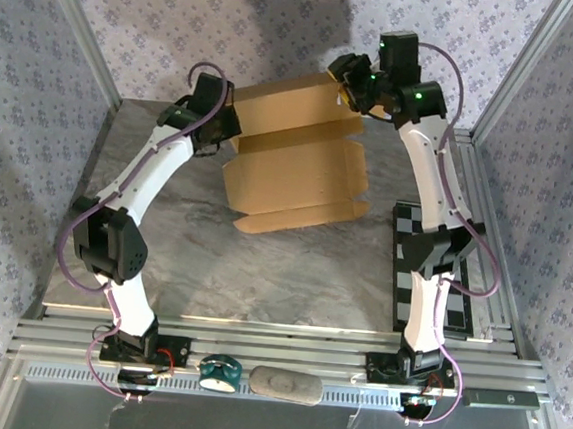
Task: Fold the paper box
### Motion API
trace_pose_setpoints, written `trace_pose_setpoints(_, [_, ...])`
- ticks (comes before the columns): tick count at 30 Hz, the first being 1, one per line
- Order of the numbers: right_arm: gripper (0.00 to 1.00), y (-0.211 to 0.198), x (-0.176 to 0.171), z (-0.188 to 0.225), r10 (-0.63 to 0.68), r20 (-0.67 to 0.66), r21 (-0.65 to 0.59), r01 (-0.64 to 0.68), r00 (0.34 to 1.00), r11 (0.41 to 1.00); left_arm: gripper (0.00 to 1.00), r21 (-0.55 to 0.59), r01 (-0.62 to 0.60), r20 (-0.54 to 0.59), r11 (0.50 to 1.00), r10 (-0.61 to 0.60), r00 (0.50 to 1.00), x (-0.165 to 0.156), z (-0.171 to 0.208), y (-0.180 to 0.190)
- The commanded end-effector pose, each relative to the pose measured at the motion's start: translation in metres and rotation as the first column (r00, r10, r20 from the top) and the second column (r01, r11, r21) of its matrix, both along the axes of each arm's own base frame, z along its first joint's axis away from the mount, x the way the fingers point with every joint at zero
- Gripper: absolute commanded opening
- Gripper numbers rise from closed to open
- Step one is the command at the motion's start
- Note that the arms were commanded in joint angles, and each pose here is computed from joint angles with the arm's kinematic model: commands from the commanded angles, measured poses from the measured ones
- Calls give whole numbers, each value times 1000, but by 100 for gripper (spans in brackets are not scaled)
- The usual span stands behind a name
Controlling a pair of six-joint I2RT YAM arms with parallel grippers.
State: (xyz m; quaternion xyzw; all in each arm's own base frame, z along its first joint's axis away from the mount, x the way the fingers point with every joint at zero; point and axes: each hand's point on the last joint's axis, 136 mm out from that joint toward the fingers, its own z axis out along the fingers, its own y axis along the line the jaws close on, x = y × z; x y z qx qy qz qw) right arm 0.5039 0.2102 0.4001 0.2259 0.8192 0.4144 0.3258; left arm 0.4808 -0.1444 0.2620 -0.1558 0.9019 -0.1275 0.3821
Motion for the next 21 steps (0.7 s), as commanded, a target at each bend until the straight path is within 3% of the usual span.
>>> trace_pose_setpoints(1, [55, -50, -28, 45, 14, 167, -81, -1, 986, 997, 0, -112, 50, 12, 992, -49, 999, 10, 14, 0])
trace_pose_setpoints(4, [48, -98, -38, 19, -72, 111, -49, 78, 991, 996, 0, -148, 84, 11, 985, -83, 996, 15, 15, 2])
trace_pose_setpoints(8, [36, -133, -41, -15, -124, 78, 40, 121, 989, 992, 0, -187, 122, 22, 975, -120, 993, 21, 16, 4])
trace_pose_setpoints(13, [26, -117, -18, -68, 59, -20, 131, -56, 998, 990, 0, -242, 151, 28, 959, -149, 988, 27, 17, 4])
trace_pose_setpoints(21, [30, -72, 14, -78, 191, -48, 163, -181, 980, 970, 0, -288, 154, 2, 945, -160, 987, 28, 10, -1])
